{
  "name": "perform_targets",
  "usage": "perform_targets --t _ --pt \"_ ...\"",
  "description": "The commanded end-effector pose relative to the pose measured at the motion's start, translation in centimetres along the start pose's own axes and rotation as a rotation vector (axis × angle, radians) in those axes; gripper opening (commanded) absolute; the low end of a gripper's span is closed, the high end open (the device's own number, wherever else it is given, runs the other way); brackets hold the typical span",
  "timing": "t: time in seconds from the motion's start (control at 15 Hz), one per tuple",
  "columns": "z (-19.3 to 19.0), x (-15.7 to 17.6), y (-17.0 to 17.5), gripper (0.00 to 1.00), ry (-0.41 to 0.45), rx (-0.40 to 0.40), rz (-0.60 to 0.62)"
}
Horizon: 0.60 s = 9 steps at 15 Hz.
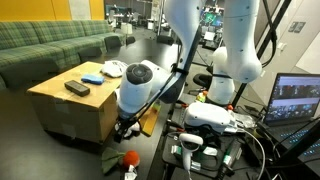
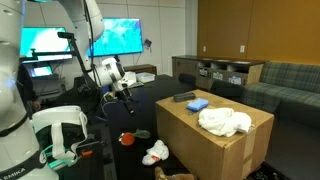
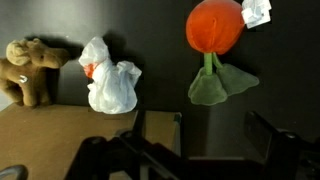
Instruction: Replace the objects on the box with the objects on the table, that is the brown toy with the towel, plastic bag with the blue duster and orange object with the dark brown duster
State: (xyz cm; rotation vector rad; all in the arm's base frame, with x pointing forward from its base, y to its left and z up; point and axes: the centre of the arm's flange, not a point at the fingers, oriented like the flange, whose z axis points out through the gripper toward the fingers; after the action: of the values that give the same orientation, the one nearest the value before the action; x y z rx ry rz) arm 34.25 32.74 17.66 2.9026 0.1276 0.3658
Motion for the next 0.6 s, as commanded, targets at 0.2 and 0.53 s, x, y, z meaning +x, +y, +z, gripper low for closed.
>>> perform_targets --t 0.2,0.53 --pt "-10.5 -0.1 9.0 1.00 -0.008 -0.028 -0.068" --pt "-16.4 0.0 14.3 1.00 -0.048 -0.010 -0.115"
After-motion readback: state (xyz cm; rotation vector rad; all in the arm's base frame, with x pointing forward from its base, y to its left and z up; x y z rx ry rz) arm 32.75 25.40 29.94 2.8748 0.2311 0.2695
